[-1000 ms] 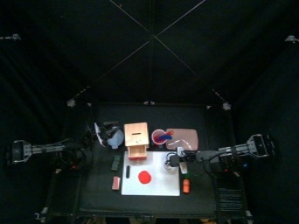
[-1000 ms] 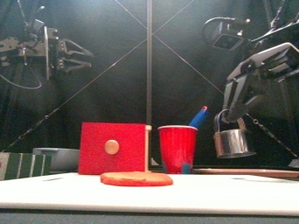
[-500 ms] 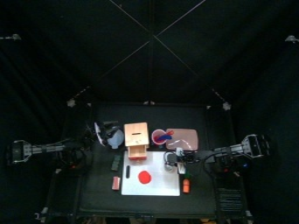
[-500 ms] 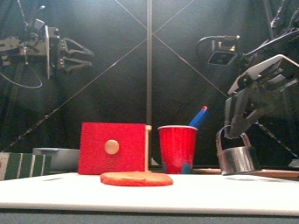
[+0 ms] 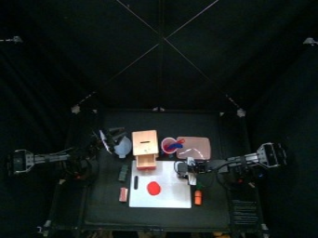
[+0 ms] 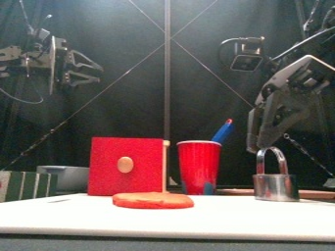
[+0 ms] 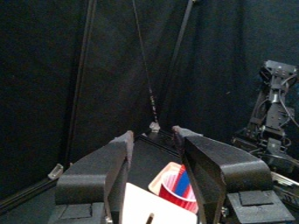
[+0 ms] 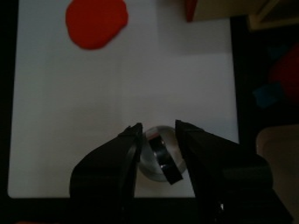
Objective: Get the cutter from the drawer then cut the dough then place the extra dough in the bowl
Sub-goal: Shut the drawer
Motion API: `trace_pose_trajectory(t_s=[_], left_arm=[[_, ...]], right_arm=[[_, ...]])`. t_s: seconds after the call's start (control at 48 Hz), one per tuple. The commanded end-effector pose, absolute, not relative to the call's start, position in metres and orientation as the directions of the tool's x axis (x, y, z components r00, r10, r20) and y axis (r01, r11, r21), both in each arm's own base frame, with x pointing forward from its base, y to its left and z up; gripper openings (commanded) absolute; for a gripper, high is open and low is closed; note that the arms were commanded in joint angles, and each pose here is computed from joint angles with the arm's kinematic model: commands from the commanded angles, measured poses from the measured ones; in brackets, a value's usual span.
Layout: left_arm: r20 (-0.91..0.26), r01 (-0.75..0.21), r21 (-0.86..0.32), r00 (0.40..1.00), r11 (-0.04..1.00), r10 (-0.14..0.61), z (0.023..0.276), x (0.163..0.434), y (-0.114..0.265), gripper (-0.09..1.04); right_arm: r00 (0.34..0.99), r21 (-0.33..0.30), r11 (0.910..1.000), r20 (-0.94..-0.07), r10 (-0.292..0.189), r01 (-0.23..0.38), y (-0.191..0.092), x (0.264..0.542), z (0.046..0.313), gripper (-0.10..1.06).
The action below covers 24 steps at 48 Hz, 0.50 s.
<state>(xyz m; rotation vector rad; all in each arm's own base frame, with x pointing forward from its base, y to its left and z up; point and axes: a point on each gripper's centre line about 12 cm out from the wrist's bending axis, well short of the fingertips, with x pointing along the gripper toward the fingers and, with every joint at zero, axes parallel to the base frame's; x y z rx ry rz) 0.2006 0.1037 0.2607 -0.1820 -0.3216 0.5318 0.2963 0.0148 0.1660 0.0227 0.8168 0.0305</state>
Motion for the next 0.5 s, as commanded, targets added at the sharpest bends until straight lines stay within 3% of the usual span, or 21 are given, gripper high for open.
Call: trace_pose_trajectory(t_s=[0.021,0.188,0.312,0.5], left_arm=[[0.281,-0.489,-0.256,0.787,0.834,0.549,0.271,0.201,0.112,0.80],[0.229,-0.524,-0.272,0.779,0.807,0.584,0.278,0.209,0.126,0.79],[0.044,-0.558,-0.250,0.810,0.791,0.585,0.277,0.227,0.143,0.79],[-0.189,-0.555,-0.092,0.825,0.827,0.532,0.274,0.249,0.159,0.78]], right_arm=[[0.758,0.026,0.9992,-0.651,0.039,-0.029,0.016,0.319,0.199,0.75],[0.796,0.032,0.9989,-0.603,0.047,-0.035,0.020,0.346,0.221,0.74],[0.797,0.032,0.9982,-0.601,0.060,-0.051,0.027,0.365,0.221,0.73],[0.787,0.045,0.9978,-0.613,0.067,-0.050,0.032,0.393,0.208,0.62]])
